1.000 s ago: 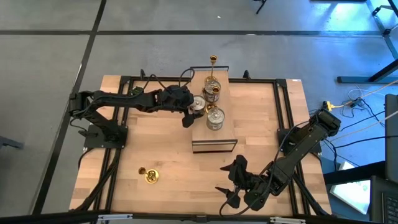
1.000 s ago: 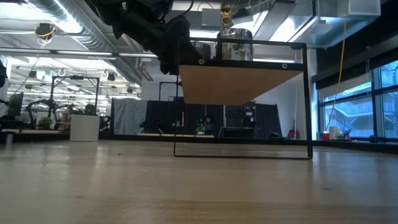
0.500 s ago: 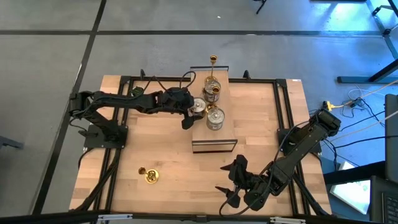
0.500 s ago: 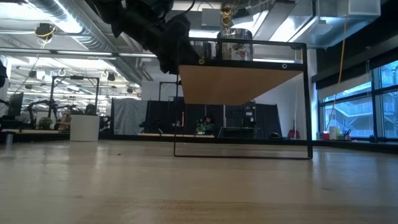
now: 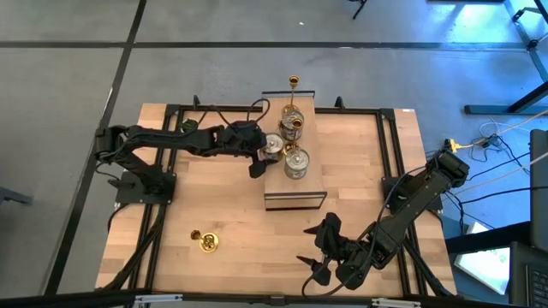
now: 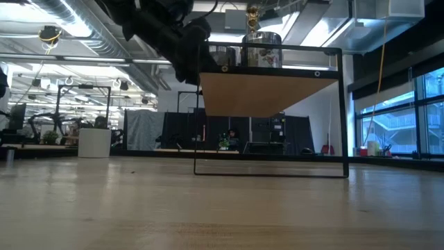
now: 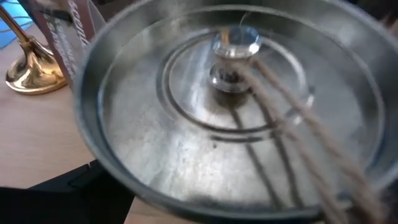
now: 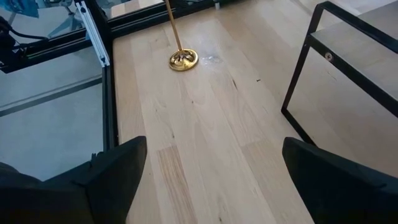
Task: Pick & Place candle stick holders
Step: Put the silver scented candle on the shelf
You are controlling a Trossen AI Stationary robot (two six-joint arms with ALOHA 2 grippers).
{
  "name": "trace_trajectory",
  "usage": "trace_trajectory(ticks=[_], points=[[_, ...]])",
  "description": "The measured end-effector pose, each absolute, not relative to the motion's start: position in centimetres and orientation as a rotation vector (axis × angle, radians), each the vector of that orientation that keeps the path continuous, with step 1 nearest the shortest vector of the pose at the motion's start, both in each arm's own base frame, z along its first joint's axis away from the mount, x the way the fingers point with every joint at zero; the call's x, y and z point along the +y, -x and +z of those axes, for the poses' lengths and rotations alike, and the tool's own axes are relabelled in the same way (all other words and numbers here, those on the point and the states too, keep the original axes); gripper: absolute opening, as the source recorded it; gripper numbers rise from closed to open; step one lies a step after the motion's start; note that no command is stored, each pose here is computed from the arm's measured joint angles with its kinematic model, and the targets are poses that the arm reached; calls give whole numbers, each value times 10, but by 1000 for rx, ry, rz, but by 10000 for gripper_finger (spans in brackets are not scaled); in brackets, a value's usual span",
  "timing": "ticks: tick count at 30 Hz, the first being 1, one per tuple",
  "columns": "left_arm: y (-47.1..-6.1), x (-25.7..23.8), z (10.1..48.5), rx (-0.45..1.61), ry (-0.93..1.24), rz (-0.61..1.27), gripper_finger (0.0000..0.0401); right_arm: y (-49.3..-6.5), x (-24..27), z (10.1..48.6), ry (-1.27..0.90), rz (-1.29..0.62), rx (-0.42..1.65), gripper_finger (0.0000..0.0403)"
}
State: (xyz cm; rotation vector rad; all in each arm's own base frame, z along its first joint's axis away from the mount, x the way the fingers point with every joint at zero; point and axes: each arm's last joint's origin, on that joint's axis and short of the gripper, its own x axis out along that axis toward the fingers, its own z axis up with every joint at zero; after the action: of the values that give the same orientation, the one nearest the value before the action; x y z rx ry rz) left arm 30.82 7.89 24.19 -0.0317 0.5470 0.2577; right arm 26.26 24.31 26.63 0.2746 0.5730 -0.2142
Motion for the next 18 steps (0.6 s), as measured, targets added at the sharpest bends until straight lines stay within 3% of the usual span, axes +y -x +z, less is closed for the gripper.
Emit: trace_trajectory(ticks=[18], points=[[-293, 76, 246, 638, 53, 234, 400, -262, 242, 266, -256, -236, 565, 378]])
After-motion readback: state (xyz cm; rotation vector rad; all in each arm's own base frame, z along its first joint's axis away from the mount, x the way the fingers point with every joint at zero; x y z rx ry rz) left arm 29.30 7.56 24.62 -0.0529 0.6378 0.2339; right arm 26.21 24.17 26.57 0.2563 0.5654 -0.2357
